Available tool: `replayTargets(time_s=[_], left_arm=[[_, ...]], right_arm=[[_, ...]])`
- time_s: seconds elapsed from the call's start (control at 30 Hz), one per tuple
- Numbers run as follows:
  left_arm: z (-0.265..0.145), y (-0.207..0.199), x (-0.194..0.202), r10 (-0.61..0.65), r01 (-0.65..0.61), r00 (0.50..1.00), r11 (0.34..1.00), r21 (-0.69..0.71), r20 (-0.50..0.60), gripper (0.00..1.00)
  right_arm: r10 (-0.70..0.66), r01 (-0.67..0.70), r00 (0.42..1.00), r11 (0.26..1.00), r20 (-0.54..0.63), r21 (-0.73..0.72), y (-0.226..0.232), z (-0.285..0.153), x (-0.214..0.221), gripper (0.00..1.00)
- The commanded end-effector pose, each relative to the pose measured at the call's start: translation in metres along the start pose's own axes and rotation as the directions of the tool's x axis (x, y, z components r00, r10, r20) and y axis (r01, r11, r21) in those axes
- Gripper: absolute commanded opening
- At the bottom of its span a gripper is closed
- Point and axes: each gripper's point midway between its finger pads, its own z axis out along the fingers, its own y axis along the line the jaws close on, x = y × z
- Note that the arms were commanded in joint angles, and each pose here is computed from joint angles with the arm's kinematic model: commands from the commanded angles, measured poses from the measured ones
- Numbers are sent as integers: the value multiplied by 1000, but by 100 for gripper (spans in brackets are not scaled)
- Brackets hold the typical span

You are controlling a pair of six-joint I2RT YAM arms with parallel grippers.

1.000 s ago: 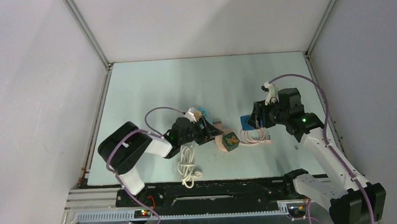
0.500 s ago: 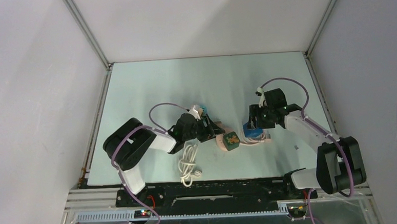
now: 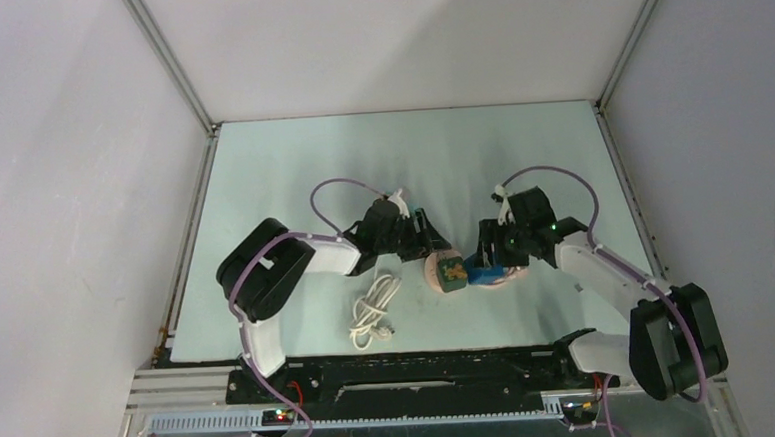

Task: Insert the plug
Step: Move the socket to the center of the board.

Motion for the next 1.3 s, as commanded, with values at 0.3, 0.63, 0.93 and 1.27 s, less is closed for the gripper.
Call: replayTargets(time_s=[0.3, 0.63, 0.93, 1.27], left_arm=[[32, -51, -6, 221, -218, 971, 975, 48, -91, 71], [-41, -74, -63, 521, -511, 851, 851, -119, 72, 76], [-114, -48, -49, 552, -536, 832, 827, -170, 56, 74], [-117, -31, 30, 221, -223, 975, 973, 57, 35, 58]], right_arm=[[176, -158, 974, 979, 142, -127, 12, -50, 19, 0], [31, 2, 974, 989, 223, -146, 20, -70, -29, 0], [-41, 85, 966, 983, 255, -163, 30, -71, -73, 0], [3, 18, 987, 991, 160, -132, 13, -46, -70, 0]])
